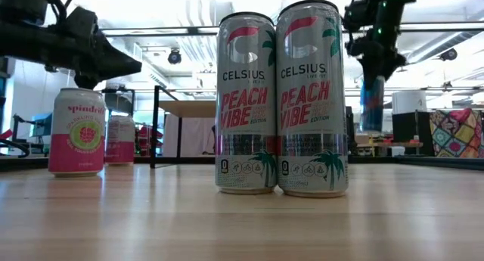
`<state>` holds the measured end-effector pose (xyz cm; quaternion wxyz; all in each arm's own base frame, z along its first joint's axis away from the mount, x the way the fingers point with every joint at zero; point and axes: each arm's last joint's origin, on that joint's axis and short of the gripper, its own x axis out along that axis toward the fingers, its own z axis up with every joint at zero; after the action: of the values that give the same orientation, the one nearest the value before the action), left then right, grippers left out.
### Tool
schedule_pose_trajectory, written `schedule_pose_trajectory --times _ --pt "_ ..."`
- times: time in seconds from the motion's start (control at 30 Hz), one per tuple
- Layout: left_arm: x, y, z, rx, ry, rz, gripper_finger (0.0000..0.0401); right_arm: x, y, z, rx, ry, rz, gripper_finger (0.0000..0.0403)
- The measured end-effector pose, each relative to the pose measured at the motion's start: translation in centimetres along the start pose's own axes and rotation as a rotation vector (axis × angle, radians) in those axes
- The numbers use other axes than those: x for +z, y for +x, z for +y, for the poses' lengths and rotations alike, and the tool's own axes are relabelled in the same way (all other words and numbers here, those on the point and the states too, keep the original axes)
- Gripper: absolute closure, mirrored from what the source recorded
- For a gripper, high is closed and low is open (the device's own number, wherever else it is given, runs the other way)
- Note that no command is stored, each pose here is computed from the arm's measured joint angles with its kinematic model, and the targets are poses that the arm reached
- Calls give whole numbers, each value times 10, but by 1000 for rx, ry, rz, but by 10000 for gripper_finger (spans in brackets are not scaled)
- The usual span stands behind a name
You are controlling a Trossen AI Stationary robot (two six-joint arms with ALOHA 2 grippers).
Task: Place canned beverage on shelf
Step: Put the top right blue soda can on the shelf
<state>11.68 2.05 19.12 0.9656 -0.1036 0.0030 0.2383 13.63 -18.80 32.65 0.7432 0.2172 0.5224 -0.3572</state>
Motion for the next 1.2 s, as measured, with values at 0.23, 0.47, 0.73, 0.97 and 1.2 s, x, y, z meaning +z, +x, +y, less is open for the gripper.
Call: schedule_pose_trajectory --times 0.23,0.47,0.73,0.97,1.2 --pt "10 6 -5 10 2 27 354 18 -44 -2 -7 31 -90 165" --pt "32 14 -13 23 23 80 354 56 -58 -6 -3 30 -37 165" --pt "76 28 -29 52 133 179 306 97 -61 -5 32 15 -85 164" --pt "124 49 -43 69 253 178 221 115 -60 4 107 -25 -116 164" --pt "147 97 -49 17 340 236 173 118 -57 26 143 -109 -100 164"
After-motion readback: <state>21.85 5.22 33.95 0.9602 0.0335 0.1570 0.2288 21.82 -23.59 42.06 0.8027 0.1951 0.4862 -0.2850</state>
